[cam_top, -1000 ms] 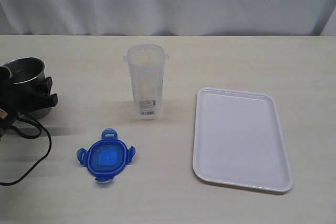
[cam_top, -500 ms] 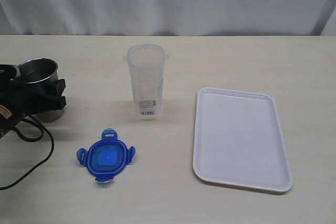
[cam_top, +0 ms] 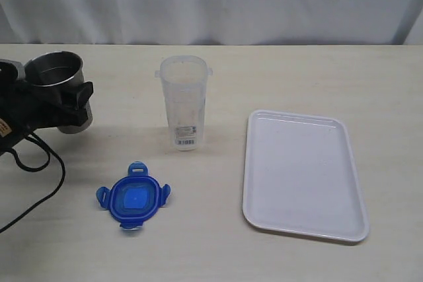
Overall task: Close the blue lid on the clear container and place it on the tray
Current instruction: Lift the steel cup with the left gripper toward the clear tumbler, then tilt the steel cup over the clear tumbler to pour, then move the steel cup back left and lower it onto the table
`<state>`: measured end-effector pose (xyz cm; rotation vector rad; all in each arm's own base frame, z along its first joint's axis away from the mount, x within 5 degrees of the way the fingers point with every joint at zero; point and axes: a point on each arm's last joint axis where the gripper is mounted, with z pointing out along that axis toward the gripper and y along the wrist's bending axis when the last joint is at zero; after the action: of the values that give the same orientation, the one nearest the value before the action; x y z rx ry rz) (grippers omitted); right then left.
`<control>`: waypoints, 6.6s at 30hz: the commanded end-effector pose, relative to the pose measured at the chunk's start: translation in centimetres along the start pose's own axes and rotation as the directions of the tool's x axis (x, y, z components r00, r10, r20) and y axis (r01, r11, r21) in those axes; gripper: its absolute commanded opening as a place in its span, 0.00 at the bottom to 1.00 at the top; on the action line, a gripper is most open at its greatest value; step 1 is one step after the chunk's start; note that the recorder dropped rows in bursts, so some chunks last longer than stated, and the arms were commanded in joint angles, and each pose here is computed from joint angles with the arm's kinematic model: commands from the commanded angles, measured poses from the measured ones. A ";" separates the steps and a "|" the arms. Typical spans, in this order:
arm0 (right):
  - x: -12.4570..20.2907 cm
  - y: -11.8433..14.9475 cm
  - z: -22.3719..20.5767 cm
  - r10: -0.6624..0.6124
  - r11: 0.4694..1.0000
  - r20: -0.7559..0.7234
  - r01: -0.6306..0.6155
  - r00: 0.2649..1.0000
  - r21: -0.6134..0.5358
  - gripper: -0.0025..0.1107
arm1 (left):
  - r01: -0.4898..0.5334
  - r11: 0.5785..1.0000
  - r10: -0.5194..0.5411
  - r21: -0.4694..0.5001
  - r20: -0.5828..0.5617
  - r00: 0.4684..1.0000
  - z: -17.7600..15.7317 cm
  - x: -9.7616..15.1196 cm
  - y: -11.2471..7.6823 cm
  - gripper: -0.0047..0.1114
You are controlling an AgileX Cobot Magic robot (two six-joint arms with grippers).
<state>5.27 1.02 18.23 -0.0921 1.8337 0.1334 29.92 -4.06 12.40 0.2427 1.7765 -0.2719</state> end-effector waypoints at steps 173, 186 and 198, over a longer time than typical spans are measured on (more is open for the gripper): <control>0.1 -0.1 0.0 -0.011 1.000 0.000 0.011 1.000 0.008 0.06 | 0.007 0.994 0.010 -0.105 0.163 0.987 9.7 -10.3 -0.7 0.04; 0.1 -0.1 0.0 -0.011 1.000 0.000 0.011 1.000 0.008 0.06 | 0.033 0.988 -0.015 -0.153 0.116 0.993 19.4 -4.0 4.1 0.04; 0.1 -0.1 0.0 -0.011 1.000 0.000 0.011 1.000 0.008 0.06 | 0.022 0.990 -0.020 -0.137 0.017 1.000 20.9 1.2 4.3 0.04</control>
<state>5.27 1.02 18.23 -0.0921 1.8337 0.1334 50.23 -6.37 6.53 0.1092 1.7764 -0.1601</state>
